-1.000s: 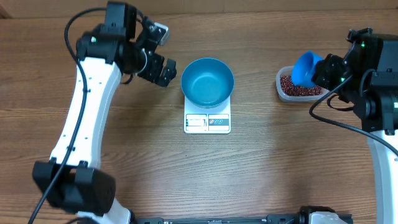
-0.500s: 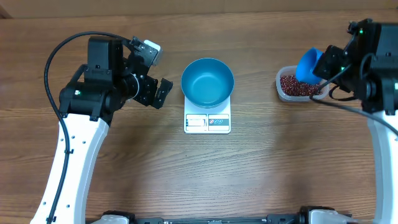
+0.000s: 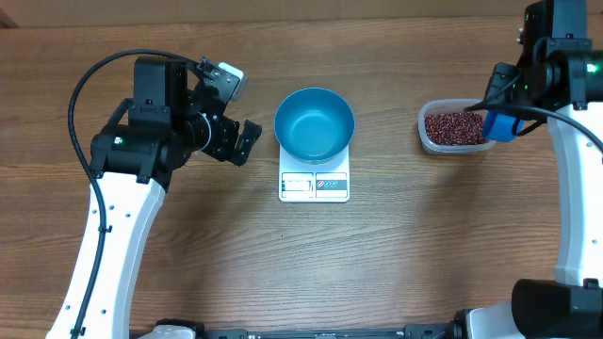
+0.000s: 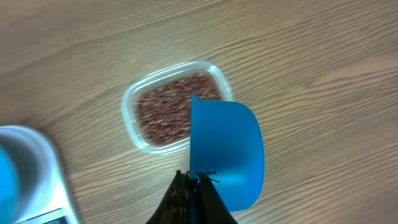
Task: Scoop item into bowl and weigh 150g on scale
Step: 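Lower the blue scoop into the red beans with the right gripper, then drag the scoop through the beans with the right gripper to fill it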
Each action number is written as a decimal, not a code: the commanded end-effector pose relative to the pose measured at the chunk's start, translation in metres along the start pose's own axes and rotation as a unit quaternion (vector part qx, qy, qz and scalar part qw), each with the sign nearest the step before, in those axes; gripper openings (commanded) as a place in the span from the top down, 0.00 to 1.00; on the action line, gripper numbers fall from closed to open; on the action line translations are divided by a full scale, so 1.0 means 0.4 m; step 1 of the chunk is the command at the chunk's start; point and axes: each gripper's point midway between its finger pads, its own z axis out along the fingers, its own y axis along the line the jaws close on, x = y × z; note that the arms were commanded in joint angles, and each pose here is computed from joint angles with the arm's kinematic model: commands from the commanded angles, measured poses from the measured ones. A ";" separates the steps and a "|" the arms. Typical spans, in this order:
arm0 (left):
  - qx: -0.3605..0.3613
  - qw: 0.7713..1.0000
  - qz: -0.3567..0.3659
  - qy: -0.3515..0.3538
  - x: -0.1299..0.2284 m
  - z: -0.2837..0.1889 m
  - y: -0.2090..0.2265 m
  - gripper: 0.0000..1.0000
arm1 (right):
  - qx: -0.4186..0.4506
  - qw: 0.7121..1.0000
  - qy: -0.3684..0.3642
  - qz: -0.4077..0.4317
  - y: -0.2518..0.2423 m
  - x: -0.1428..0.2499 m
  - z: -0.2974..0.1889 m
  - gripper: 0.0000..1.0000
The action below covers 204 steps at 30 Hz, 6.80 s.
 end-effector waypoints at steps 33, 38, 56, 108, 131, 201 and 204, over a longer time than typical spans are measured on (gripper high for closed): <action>0.010 1.000 -0.002 0.001 0.002 0.002 -0.012 0.00 | 0.074 0.978 0.014 -0.194 0.108 -0.061 0.211 0.96; 0.010 1.000 -0.002 0.001 0.002 0.002 -0.012 0.01 | 0.078 0.979 0.046 -0.183 0.108 -0.029 0.245 0.96; 0.010 1.000 -0.002 0.001 0.002 0.002 -0.012 0.01 | 0.084 0.978 0.075 -0.178 0.115 0.004 0.311 0.96; 0.010 1.000 -0.002 0.001 0.002 0.002 -0.012 0.00 | 0.000 0.972 0.143 -0.184 0.204 0.082 0.414 0.96; 0.010 1.000 -0.002 0.001 0.002 0.002 -0.012 0.00 | -0.033 0.974 0.148 -0.171 0.222 0.086 0.415 0.96; 0.010 1.000 -0.002 0.001 0.002 0.002 -0.012 0.00 | -0.305 0.936 0.168 -0.052 0.203 0.052 0.399 0.96; 0.010 1.000 -0.002 0.001 0.002 0.002 -0.012 0.00 | -0.304 0.935 0.178 -0.045 0.194 0.062 0.418 0.96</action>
